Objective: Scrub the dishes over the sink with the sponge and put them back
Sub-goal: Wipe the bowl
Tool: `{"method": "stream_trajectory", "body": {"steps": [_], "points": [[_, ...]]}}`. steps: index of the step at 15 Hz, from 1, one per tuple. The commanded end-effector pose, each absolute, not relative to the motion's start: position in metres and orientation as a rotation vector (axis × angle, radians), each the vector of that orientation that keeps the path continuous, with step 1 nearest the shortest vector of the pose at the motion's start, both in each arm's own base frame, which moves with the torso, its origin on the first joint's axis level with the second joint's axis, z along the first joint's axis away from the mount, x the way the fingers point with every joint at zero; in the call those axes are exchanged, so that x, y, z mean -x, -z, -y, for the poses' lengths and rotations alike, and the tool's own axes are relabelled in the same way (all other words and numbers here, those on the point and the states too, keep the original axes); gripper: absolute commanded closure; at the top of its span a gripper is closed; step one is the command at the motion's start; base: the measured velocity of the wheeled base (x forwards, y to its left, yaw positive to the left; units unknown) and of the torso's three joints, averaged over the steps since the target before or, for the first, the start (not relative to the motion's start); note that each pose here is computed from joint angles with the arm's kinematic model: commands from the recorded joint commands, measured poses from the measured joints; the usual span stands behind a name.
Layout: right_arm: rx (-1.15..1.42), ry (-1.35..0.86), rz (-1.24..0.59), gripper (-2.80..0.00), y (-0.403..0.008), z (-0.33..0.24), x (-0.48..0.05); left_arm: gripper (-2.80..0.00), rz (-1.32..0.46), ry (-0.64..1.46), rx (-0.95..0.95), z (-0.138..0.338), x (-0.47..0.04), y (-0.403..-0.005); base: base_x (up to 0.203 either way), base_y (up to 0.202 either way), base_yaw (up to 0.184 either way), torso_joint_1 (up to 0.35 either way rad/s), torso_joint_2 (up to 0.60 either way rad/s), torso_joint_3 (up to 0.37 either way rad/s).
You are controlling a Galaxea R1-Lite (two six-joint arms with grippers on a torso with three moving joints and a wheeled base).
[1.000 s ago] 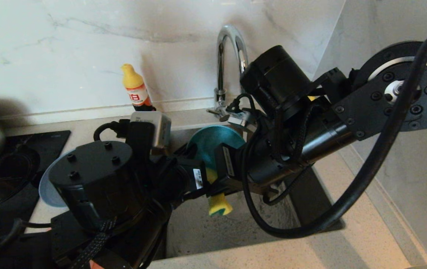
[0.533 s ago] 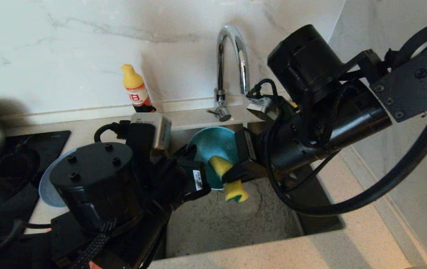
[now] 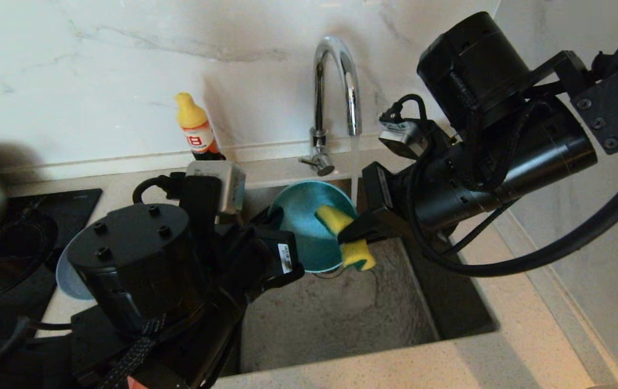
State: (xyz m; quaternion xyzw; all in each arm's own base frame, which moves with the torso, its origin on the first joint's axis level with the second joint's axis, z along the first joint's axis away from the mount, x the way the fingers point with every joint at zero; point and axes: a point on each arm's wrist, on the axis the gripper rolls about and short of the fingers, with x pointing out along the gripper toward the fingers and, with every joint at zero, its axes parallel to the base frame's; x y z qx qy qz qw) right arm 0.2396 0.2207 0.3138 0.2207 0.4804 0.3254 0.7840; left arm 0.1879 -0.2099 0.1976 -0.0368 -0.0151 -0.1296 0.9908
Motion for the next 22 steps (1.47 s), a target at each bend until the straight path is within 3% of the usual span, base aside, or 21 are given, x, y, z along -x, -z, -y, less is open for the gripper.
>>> {"method": "stream_trajectory", "body": {"steps": [1,7,22], "points": [[-0.484,-0.71,-1.022,0.0,-0.316,-0.22,-0.239,0.0,0.027,0.257,0.072,0.209,-0.187,-0.195,0.0,0.0,0.0,0.0,0.0,0.0],[-0.46,-0.775,-0.947,0.0,-0.325,-0.222,-0.237,0.0,0.016,0.258,0.057,0.206,-0.185,-0.191,0.0,0.0,0.0,0.0,0.0,0.0],[-0.407,-0.769,-1.076,0.0,-0.29,-0.247,-0.238,0.0,0.039,0.258,0.078,0.206,-0.184,-0.199,0.0,0.0,0.0,0.0,0.0,0.0]]}}
